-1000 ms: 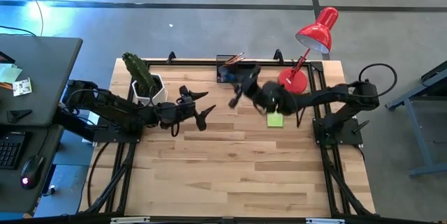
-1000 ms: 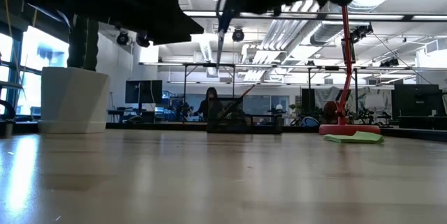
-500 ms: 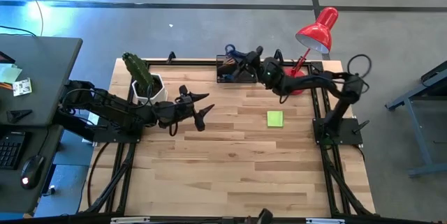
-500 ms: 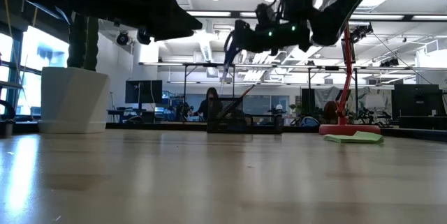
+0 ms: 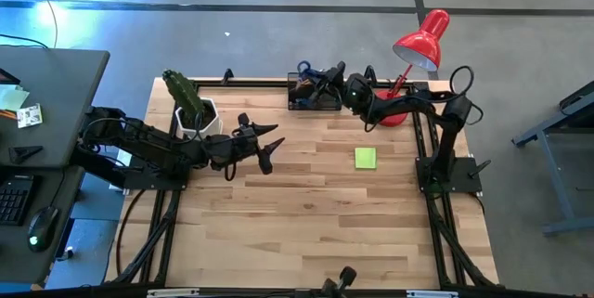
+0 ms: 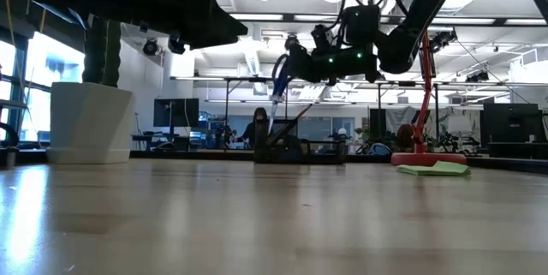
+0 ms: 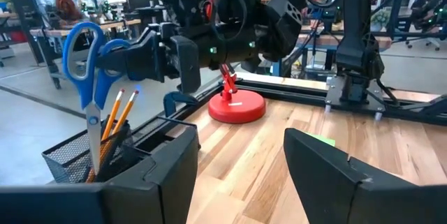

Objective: Pick and place office supplies into organizer
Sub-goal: Put the blue scissors into the top left section of the desk organizer

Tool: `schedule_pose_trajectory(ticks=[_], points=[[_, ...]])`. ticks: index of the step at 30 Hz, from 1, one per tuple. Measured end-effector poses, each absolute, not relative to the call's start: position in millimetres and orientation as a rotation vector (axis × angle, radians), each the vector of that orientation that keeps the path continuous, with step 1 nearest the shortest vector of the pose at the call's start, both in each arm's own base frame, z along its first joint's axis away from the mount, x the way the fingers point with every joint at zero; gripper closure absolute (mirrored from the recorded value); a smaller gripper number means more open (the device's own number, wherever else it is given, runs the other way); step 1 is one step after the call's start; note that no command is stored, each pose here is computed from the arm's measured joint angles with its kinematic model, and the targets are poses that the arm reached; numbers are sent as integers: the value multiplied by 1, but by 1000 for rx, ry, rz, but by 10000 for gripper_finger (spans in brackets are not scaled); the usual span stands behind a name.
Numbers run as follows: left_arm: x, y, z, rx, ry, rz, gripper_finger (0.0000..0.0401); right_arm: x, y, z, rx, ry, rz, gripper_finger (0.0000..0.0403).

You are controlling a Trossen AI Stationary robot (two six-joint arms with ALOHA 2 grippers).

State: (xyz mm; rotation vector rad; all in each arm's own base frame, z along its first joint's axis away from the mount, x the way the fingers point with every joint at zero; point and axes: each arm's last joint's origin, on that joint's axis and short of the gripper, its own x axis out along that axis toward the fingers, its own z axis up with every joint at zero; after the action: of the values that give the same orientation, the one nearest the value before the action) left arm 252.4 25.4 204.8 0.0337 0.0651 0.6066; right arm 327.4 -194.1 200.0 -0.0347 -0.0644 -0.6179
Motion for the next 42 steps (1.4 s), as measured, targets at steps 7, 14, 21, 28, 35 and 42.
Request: schedule_pose_trajectory(ticks=[7,14,21,28,35,42], points=[[252,25,205,34,68,607,203,327,-181,227,-61,-197,-527,390],[252,25,205,33,67,606,202,319,-195,221,-59,-104,-604,391],[253,25,206,4,44,577,201,319,-198,216,-77,-79,-603,391],[253,25,209,-4,10,577,201,321,-198,207,-72,-20,-558,390],[254,24,209,-4,10,547,201,324,-203,187,-23,23,-551,367],[254,24,209,-2,11,547,201,324,-204,185,-18,26,-553,334]])
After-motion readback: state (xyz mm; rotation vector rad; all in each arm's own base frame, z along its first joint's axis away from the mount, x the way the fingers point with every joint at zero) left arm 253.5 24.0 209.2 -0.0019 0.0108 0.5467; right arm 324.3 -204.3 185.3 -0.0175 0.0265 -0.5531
